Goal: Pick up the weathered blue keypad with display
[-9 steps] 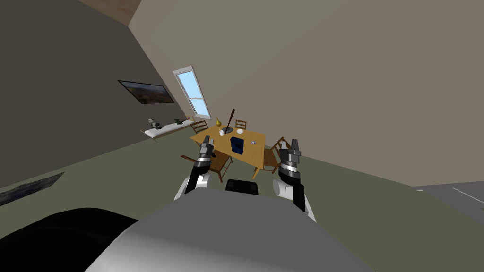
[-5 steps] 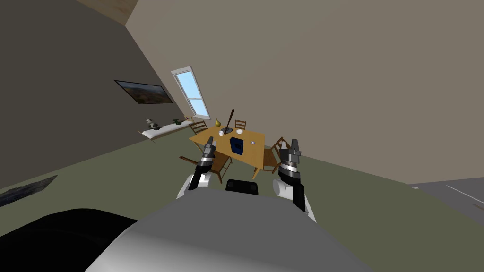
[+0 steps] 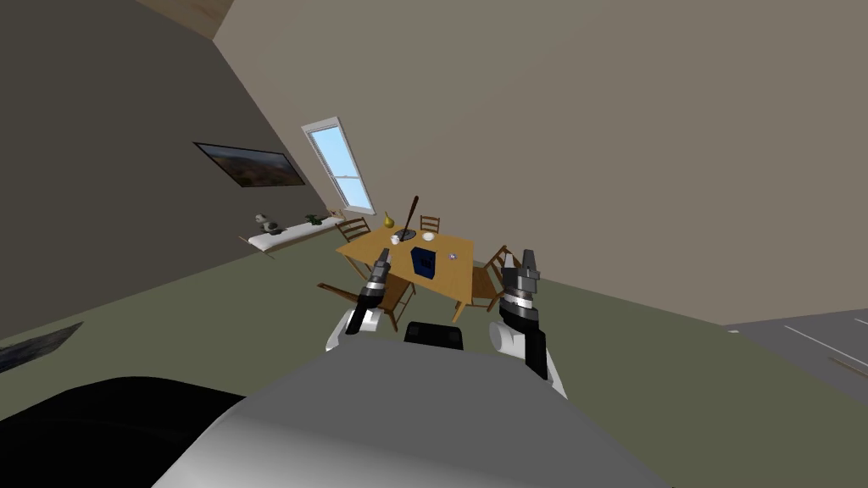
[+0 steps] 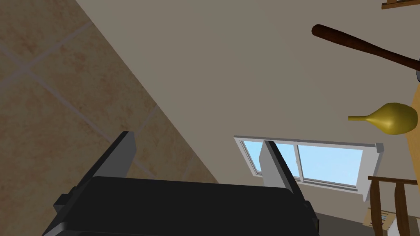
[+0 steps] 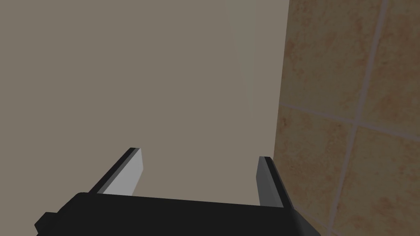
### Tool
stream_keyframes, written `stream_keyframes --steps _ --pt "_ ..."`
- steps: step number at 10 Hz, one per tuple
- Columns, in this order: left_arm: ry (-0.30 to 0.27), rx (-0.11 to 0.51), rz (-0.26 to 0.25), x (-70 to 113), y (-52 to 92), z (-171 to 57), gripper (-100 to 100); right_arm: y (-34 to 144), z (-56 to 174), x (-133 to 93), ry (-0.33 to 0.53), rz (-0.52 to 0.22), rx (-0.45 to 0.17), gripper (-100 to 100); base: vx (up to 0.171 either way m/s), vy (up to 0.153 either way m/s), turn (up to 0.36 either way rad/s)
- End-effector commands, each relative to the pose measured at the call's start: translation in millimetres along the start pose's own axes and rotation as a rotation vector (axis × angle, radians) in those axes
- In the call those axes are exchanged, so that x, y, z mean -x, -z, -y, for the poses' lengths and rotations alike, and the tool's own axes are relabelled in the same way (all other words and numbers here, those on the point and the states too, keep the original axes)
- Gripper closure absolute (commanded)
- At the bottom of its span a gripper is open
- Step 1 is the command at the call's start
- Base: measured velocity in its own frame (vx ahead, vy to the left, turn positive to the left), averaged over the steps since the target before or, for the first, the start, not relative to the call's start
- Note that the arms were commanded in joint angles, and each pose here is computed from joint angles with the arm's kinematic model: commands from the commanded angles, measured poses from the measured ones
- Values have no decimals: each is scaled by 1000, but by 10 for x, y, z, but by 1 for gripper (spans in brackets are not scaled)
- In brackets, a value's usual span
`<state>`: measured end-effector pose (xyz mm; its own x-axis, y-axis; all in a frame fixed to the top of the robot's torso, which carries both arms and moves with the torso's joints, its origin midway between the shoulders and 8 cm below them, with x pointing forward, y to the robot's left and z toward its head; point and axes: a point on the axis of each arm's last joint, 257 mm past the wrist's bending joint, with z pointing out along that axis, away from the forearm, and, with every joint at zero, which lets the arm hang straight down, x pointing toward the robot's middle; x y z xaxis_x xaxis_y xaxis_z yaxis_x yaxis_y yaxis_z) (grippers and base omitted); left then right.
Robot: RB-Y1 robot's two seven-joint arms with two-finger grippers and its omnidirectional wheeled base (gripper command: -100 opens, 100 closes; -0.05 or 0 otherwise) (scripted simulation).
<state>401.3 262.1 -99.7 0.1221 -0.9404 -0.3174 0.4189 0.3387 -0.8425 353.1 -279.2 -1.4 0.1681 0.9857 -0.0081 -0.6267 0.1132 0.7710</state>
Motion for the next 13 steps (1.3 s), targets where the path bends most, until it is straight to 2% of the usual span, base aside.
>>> stream_keyframes --steps 1,3,4,12,13 --pt "-13 14 -14 -40 18 -139 -100 0 0 0 0 0 0 0 17 6 -22" --pt "-37 15 -32 -113 -9 -273 -100 0 0 0 0 0 0 0 23 10 -46" --pt "-36 36 -37 -133 24 -367 -100 0 0 0 0 0 0 0 19 10 -14" --pt "-82 85 -83 -332 61 -857 -100 0 0 0 0 0 0 0 15 6 -24" --pt "-95 77 -90 -364 29 -887 -100 0 0 0 0 0 0 0 16 6 -31"
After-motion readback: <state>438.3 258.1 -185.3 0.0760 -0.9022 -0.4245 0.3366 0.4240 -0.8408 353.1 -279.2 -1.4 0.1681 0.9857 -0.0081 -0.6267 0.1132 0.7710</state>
